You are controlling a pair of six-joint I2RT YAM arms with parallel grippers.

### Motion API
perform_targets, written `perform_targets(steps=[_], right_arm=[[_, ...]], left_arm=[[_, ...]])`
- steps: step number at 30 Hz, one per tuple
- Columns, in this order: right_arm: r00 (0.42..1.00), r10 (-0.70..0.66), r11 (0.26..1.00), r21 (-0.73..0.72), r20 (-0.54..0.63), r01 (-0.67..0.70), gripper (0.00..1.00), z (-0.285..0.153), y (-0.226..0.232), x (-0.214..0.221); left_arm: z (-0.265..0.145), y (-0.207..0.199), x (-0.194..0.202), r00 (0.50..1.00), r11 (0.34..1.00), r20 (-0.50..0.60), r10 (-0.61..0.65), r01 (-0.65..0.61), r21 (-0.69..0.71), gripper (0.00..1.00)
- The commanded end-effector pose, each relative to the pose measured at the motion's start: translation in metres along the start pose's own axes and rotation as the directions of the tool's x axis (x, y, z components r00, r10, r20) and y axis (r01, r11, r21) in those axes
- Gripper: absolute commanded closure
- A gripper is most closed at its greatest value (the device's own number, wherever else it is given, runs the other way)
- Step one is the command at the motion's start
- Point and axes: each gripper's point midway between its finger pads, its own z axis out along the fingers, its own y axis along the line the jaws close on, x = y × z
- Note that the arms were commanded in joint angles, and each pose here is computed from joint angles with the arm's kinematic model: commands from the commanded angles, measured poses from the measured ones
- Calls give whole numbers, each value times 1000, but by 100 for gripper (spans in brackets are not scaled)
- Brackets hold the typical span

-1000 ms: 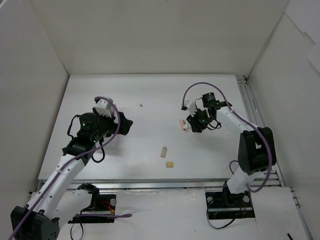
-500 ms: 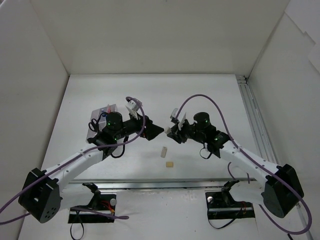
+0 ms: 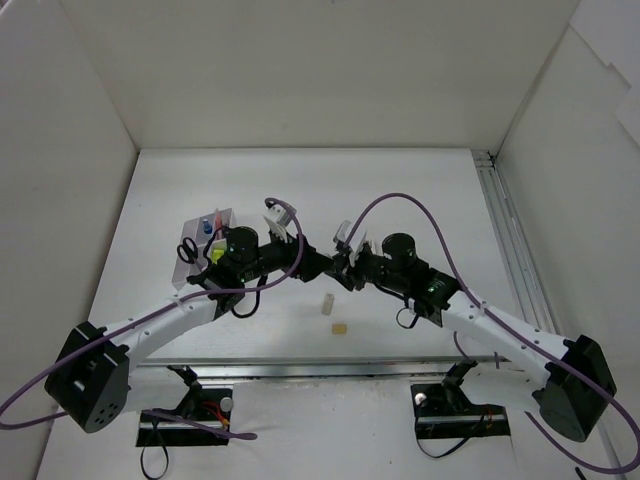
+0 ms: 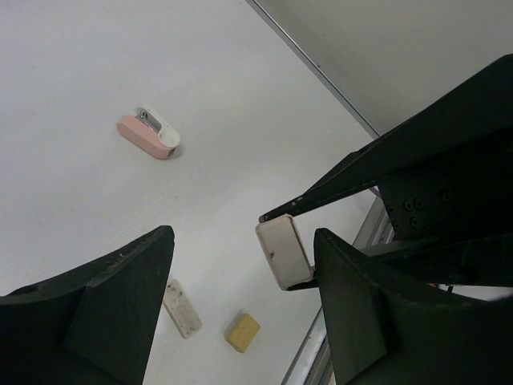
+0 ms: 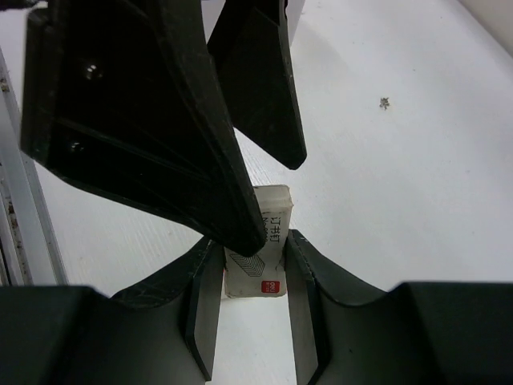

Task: Sort the stationery into containers
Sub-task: Place the stationery in the storage box.

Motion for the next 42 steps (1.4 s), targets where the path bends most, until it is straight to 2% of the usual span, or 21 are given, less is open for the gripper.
perform_targets(steps=[1,7,10,11,17,19,20,23,25,26,27,30,33,35,39,41,42], right_arm=[[983,-58,996,71,177,46,84,-10,-12,-59],[975,-79,993,105,208,58,84,-8,-16,-69],[977,-96,989,128,190,72,84,-1,-20,-67],[979,-97,986,148,178,70,84,2,-24,-64],[971,-117,968,245,209,64,79,-1,-39,-76],[967,-116,965,255,226,57,66,-1,-40,-81],[967,-117,965,257,227,56,51,-1,-41,-82],[965,-108,968,248,240,47,35,-3,-39,-86],[966,-93,968,248,243,31,7,-5,-39,-84],[966,-94,967,254,240,31,2,-9,-39,-83],[967,-84,965,261,240,19,2,-11,-39,-82],[976,-61,944,331,211,-13,2,-20,-50,-73],[985,-1,901,428,172,-74,2,-31,-67,-59],[989,32,864,494,144,-100,2,-38,-81,-46],[984,123,793,584,126,-174,2,-49,-105,-24],[986,148,768,618,83,-167,2,-52,-113,-9],[983,167,755,632,75,-176,2,-54,-116,-3]], left_arm=[[1,-17,-30,995,998,83,50,-53,41,35],[9,-38,-20,998,990,41,55,-60,130,52],[13,-44,-19,997,985,32,64,-69,159,66],[15,-48,-16,998,983,23,65,-68,171,77],[11,-46,-21,997,987,27,75,-78,144,99],[7,-46,-30,995,989,54,88,-94,118,100],[6,-43,-30,995,991,47,88,-93,98,100],[-5,-28,-47,991,993,76,115,-116,10,100],[-22,-2,-69,983,987,126,135,-122,-105,100],[-29,10,-74,981,981,136,139,-118,-151,100],[-38,22,-81,977,972,152,149,-117,-203,100],[-85,68,-117,958,893,207,199,-90,-442,100],[-145,117,-144,937,734,245,249,-17,-679,100],[-178,139,-158,924,661,276,264,35,-750,100],[-212,181,-164,926,572,286,249,98,-814,100],[-221,198,-169,926,552,292,238,118,-826,100],[-224,219,-162,940,544,282,193,137,-828,100]])
